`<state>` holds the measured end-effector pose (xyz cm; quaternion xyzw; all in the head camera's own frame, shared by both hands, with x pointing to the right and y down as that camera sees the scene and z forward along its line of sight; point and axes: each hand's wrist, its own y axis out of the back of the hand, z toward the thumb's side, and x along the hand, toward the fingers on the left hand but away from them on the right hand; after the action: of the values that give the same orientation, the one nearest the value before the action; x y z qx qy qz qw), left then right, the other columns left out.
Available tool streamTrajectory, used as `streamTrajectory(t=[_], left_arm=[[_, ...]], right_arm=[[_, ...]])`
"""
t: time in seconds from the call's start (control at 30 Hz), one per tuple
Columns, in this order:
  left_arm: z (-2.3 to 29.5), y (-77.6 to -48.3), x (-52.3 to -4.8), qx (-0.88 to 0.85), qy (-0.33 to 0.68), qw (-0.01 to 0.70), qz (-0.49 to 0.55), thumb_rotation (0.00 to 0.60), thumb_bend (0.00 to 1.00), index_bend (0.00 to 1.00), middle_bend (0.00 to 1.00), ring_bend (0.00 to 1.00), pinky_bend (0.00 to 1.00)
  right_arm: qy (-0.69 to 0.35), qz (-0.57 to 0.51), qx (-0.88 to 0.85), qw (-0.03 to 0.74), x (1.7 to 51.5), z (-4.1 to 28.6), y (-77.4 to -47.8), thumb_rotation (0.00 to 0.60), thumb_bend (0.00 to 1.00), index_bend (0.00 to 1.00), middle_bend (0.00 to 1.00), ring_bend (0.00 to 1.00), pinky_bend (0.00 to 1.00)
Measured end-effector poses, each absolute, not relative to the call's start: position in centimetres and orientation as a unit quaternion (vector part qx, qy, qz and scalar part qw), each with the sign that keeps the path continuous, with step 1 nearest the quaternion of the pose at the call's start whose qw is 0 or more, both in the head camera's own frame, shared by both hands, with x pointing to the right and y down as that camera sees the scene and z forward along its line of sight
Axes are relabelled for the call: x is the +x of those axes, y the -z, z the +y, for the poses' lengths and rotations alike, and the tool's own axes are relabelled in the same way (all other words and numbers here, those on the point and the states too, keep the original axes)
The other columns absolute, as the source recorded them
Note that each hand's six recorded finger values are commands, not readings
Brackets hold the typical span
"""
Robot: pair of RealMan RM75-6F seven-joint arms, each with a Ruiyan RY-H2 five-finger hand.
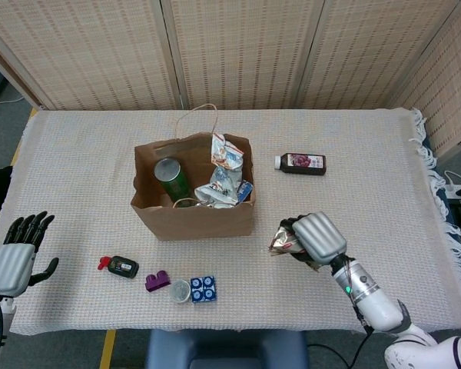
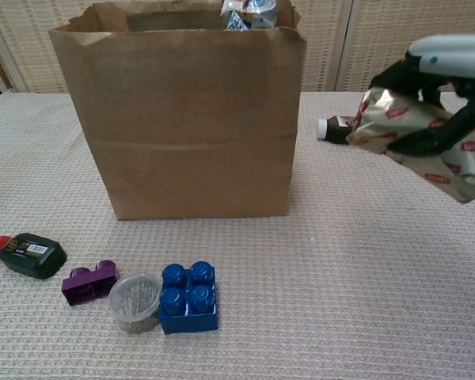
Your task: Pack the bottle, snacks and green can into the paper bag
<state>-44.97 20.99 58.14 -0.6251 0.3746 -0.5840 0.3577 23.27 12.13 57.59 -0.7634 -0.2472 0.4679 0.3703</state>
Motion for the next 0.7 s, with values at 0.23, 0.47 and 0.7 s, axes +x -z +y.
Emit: streamTrajectory(t=[0.23,0.47,0.7], left_arm=[[21.0,-58.2,-44.9,-0.623,0.585,0.358,0.375,0.600,0.34,0.05,0.00,0.00,0.00],[21.0,-58.1,-44.9,-0.625,0.585,0.356,0.376,0.600,0.34,0.05,0.00,0.00,0.00],[21.0,-58.2,-45.0,-0.627,0.583,0.354,0.377,0.600,0.34,0.05,0.00,0.00,0.00]], right_arm=[[-0.430,-0.347,-0.741,0.382,25.9,8.1,-52.0,0.600,0.39,0.50,0.54,0.58,0.62],[-0.381,-0.421,-0.716,0.406,23.1,2.7,-47.3,0.600,0.39,0.50,0.54,0.57,0.62],[-0.364,-0.429,-0.707,0.428,17.0,-0.2,-46.1,0.600,0.39,0.49,0.54,0.57,0.62]])
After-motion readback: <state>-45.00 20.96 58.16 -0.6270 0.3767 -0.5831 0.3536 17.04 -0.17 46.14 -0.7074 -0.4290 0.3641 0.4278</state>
